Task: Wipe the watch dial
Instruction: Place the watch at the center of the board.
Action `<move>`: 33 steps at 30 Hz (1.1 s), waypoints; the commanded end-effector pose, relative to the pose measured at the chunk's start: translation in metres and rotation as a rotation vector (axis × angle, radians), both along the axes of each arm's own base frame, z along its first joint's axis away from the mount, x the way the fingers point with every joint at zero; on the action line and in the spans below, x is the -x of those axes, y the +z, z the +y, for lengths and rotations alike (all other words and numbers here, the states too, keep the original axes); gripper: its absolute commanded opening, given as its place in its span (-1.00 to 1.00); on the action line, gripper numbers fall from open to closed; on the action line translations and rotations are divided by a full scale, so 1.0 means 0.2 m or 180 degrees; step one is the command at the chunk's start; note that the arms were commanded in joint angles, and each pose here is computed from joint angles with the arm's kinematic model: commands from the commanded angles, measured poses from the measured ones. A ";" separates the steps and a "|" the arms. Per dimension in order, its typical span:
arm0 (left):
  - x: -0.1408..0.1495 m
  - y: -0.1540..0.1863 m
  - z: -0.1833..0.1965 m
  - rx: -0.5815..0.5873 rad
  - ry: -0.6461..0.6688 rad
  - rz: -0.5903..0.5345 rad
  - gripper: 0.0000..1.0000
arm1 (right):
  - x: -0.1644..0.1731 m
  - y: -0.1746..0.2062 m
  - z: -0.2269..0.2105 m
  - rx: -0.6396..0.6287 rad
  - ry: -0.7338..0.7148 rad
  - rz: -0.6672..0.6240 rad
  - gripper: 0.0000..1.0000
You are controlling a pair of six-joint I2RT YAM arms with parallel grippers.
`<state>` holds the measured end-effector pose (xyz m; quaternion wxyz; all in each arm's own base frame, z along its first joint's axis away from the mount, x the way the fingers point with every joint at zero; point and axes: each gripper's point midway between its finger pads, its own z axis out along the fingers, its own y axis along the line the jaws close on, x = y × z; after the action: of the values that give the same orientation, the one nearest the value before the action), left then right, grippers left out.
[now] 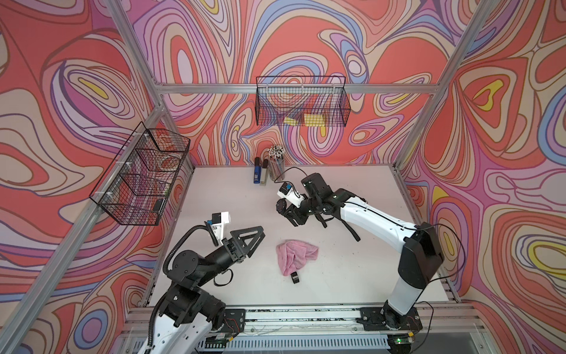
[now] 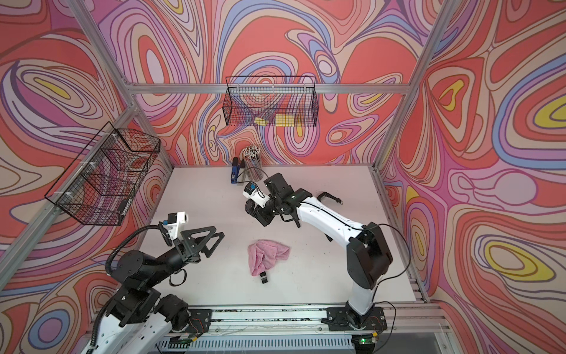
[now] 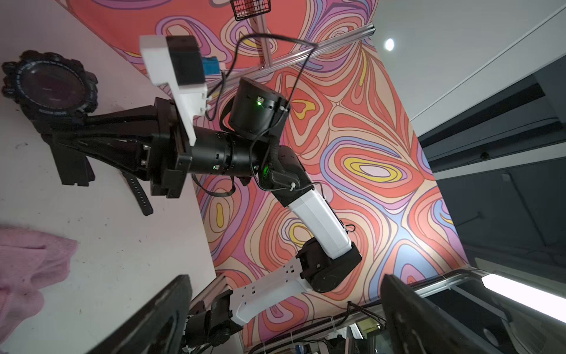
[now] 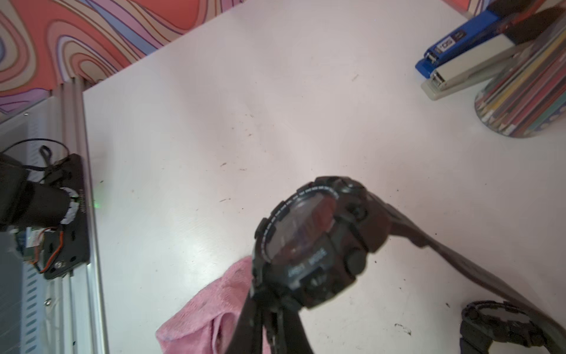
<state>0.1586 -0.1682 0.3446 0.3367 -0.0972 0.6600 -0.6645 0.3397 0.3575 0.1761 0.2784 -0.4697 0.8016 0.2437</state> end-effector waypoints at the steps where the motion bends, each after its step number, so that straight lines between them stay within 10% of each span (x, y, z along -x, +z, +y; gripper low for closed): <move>1: 0.00 -0.23 0.06 -0.0729 0.0229 0.0285 0.98 | -0.05 -0.22 -0.12 0.0718 -0.0081 0.0255 -1.00; 24: 0.07 -0.27 0.11 -0.1084 0.0252 0.0160 0.85 | -0.23 -0.71 -0.14 0.1521 0.0013 0.0606 -1.00; 33: 0.09 -0.36 0.07 -0.1115 0.0058 0.0297 0.75 | -0.26 -0.59 -0.12 0.1398 -0.0042 0.0439 0.24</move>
<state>0.1468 -0.1504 0.2832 0.3418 -0.0827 0.7721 -0.5293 0.3844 0.3328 0.0420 0.0933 -0.4984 0.8568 0.0939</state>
